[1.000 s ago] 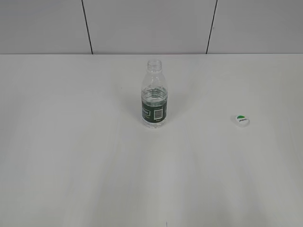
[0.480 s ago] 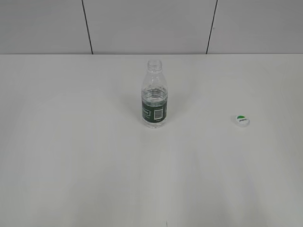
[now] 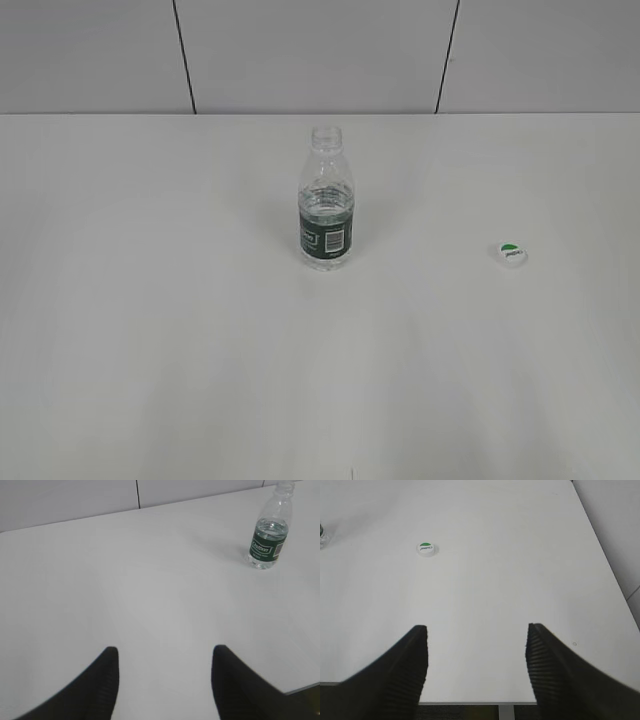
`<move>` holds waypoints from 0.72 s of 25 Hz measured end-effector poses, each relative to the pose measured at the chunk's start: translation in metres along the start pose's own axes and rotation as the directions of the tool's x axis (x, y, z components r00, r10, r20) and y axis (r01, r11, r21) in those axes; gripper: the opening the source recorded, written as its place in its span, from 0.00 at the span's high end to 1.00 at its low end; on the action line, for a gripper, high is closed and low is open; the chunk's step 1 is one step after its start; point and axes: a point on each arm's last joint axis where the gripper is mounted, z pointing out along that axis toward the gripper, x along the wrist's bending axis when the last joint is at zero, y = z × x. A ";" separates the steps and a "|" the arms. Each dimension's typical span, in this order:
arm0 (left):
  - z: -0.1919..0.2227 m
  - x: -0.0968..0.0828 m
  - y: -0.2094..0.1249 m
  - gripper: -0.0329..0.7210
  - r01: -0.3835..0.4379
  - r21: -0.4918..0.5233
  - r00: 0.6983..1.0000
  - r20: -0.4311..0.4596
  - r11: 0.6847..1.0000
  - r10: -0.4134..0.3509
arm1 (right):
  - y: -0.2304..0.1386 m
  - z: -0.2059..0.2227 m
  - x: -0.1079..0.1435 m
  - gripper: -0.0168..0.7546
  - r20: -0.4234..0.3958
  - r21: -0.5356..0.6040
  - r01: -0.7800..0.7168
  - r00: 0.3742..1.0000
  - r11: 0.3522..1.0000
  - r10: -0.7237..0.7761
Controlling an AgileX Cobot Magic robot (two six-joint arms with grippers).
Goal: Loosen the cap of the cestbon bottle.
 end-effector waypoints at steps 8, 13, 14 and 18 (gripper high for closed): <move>0.000 -0.001 0.000 0.46 0.050 -0.002 0.999 0.015 0.999 -0.049 | 0.000 0.000 0.000 0.37 0.000 0.000 0.000 1.000 1.000 0.000; 0.000 -0.001 0.000 0.46 0.068 -0.003 0.998 0.016 0.998 -0.068 | 0.000 0.000 0.000 0.37 0.000 0.000 0.000 1.000 1.000 0.000; 0.000 -0.001 0.000 0.46 0.068 -0.003 0.998 0.016 0.998 -0.068 | 0.000 0.000 0.000 0.37 0.000 0.000 0.000 1.000 1.000 0.000; 0.000 -0.001 0.000 0.46 0.070 -0.003 0.997 0.016 0.998 -0.070 | 0.000 0.000 0.000 0.37 0.000 0.000 0.000 1.000 1.000 0.000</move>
